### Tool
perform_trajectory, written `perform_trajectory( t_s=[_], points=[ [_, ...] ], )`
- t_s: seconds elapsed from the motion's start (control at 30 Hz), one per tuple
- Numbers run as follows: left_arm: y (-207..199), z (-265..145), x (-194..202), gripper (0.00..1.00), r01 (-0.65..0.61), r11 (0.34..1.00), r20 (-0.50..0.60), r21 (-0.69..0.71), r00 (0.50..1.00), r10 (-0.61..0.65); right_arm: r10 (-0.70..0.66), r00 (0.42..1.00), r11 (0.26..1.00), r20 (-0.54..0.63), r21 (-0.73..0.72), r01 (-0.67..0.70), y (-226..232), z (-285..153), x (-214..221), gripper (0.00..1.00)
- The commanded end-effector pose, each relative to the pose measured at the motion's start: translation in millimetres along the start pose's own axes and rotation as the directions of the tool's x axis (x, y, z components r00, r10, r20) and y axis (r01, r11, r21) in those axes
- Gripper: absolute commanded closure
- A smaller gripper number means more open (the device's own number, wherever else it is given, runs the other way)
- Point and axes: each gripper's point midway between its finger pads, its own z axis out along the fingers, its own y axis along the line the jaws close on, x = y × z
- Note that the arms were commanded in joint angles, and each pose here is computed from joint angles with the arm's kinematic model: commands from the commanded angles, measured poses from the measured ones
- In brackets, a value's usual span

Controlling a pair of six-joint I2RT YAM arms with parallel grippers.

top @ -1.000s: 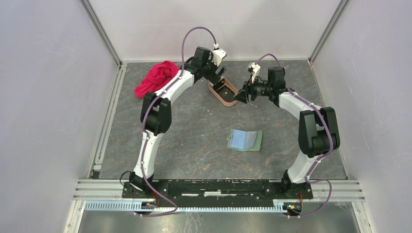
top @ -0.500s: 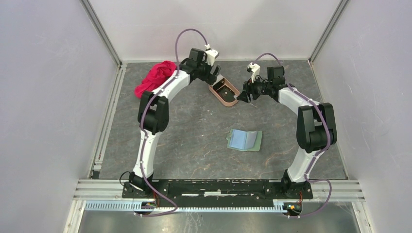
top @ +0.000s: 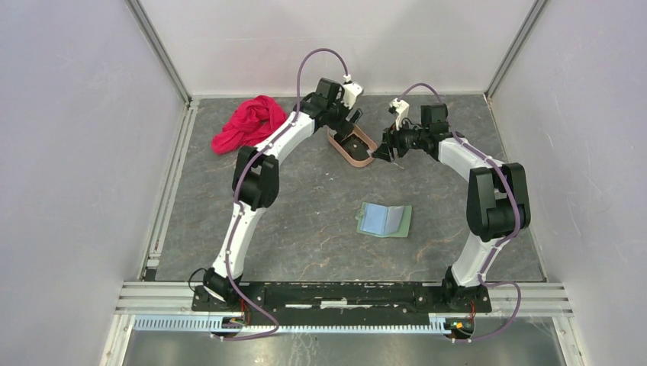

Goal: Put the credit cards into the card holder
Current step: Pick up the credit card from the storage box.

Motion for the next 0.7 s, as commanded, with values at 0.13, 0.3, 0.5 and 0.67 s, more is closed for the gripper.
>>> perform_trajectory(
  t_s=[0.13,0.3,0.5,0.67],
  points=[
    [18,10,12,0.07,-0.066,0.997,-0.032,-0.049,0.997,0.064,-0.028,0.999,0.999,0.036,-0.028,0.029,5,-3,-11,0.33],
    [13,16,21,0.13,-0.061,0.998,-0.048,-0.027,0.997,0.059,-0.024,0.999,0.999,0.034,-0.031,0.025,5,-3,-9,0.33],
    [11,18,27,0.24,-0.048,0.999,-0.057,-0.019,0.997,0.047,-0.023,0.999,0.999,0.034,-0.033,0.024,5,-3,-9,0.33],
    [16,15,23,0.24,-0.051,0.997,-0.053,-0.049,0.997,0.049,-0.023,0.999,0.999,0.035,-0.034,0.024,6,-3,-9,0.33]
  ],
)
